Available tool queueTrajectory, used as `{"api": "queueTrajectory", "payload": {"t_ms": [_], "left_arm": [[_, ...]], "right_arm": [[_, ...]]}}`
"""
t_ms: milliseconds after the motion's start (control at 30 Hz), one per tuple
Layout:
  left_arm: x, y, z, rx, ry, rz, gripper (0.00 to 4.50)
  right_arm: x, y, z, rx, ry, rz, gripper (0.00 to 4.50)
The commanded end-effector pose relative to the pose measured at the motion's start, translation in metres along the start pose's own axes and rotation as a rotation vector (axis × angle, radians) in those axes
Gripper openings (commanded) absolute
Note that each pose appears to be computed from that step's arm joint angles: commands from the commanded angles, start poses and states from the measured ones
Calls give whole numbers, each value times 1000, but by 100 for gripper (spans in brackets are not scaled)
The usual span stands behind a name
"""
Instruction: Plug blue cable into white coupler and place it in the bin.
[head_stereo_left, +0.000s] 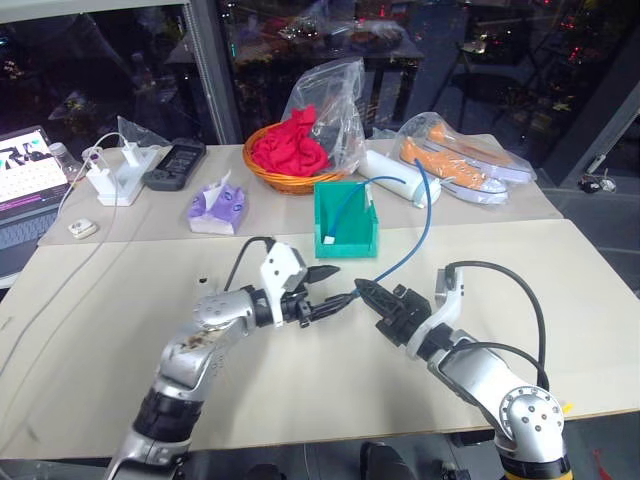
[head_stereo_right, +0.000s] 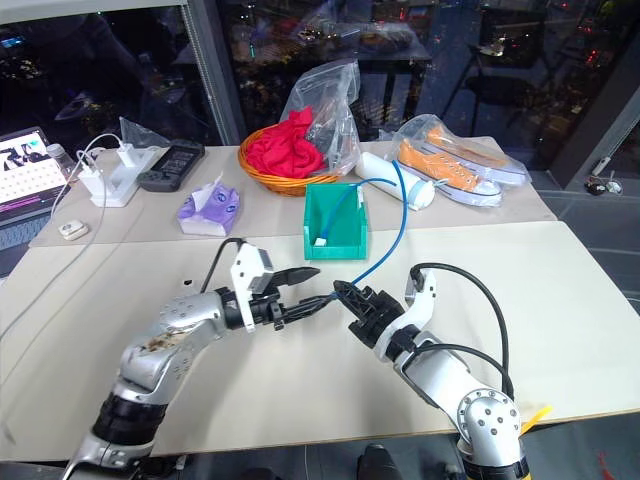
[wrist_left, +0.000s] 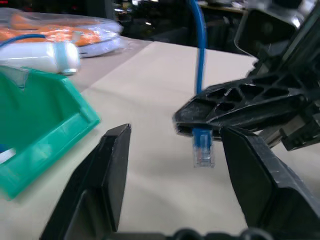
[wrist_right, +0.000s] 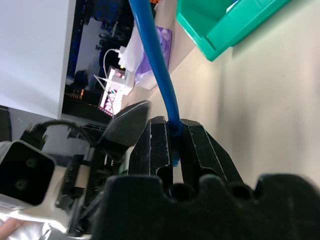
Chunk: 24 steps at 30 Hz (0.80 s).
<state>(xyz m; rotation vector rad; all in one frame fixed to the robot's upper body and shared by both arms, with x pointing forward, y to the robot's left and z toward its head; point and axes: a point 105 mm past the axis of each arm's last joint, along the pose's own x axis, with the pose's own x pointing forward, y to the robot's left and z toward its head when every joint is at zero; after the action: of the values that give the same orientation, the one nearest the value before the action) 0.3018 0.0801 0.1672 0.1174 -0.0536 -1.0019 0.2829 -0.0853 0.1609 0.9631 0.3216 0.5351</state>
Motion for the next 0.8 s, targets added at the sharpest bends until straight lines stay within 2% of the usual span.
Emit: {"api": "queueTrajectory", "payload": {"t_ms": [33,100,200,433,533,600,800], "left_arm": [[-31,13,11,10,-13,168,290],[-43,17,14,-17,-33,257,290],[-55,17,14,-147,-85,416,290],[-107,40,-40,-234,61,880,290],[-136,53,-56,-242,89,1041,356],[-143,57,-60,-200,127,1065,434],[-142,77,-81,-172,191,1060,443]], "right_arm": [[-3,2,25,-42,-111,-9,0],[-2,-1,30,-57,-132,-25,0],[2,-2,32,-54,-136,-30,0],[12,4,24,-103,-81,10,0],[15,7,15,-135,-41,27,0],[17,7,12,-156,-23,29,0],[20,8,10,-165,-16,42,0]]}}
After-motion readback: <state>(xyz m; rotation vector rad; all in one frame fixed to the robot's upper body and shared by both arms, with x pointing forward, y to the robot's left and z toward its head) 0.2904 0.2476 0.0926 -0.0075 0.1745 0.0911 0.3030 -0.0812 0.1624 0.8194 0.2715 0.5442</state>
